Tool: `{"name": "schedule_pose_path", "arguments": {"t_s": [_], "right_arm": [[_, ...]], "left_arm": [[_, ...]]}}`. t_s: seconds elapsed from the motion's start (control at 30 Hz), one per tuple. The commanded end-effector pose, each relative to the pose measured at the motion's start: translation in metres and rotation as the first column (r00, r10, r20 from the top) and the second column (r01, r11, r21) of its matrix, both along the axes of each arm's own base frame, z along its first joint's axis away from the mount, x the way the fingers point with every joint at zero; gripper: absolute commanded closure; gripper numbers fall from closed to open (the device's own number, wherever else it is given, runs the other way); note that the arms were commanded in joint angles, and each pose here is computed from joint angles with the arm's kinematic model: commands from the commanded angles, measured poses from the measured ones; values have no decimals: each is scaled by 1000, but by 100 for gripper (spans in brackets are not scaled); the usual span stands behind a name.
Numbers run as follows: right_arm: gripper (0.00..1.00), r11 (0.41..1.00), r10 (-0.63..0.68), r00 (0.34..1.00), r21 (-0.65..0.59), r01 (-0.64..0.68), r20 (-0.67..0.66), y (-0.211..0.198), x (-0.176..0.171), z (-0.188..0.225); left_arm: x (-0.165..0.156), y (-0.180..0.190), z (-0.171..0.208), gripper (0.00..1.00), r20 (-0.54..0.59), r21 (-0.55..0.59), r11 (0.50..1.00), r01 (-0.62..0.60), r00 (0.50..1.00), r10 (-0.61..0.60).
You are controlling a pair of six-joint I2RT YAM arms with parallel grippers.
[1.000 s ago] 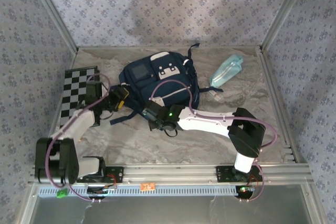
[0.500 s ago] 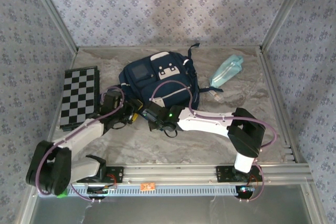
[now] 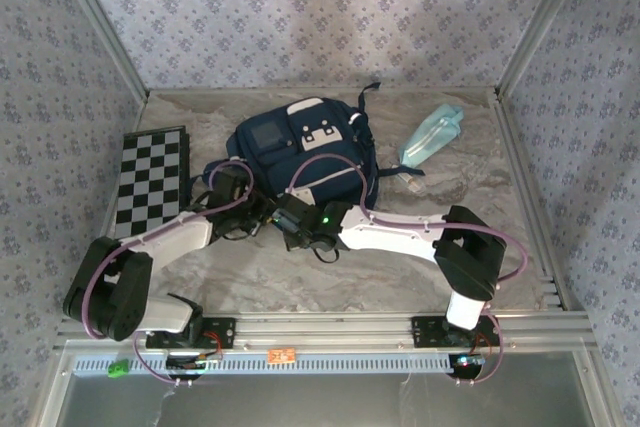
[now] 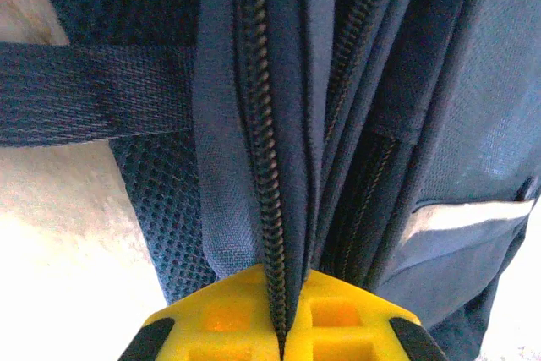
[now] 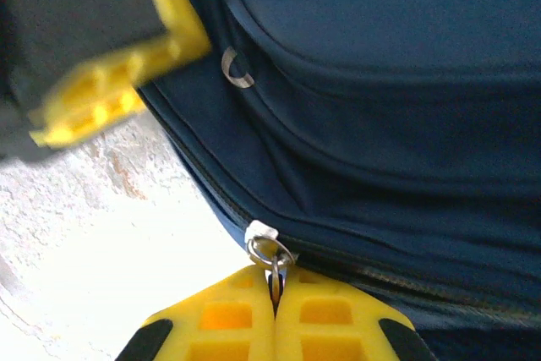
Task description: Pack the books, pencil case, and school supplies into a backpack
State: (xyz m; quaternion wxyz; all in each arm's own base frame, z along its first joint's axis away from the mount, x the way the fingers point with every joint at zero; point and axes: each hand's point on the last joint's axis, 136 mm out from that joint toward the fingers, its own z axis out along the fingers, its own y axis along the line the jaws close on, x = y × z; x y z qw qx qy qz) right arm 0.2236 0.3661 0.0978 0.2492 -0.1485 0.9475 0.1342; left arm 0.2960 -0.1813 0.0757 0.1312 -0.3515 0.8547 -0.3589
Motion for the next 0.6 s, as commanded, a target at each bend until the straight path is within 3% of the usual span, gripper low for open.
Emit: {"name": "schedule_pose_path", "arguments": {"t_s": [0.0,0.17,0.3,0.43,0.57], "right_arm": [[100,992,-30,999,-122,26,-31,-50,-20,-7],[100,981,-83,994,-180,69,-67,-97,-28,-14],[100,970,-96,995,-226,89,-19,-115,-10,-6],[100,993,14,1000,-120,-15,-9,-71,-6,11],[100,997,68,998,29,-68,-8,-17,0,33]], "left_arm": [[32,36,27,100,129,64,996,-57,990,49],[50,63,37,100,148,94,995,-37,989,23],[64,69,40,100,164,94,995,-14,987,-2],[75,77,49,100,193,112,994,-9,981,-13],[79,77,59,80,211,164,985,53,974,-88]]}}
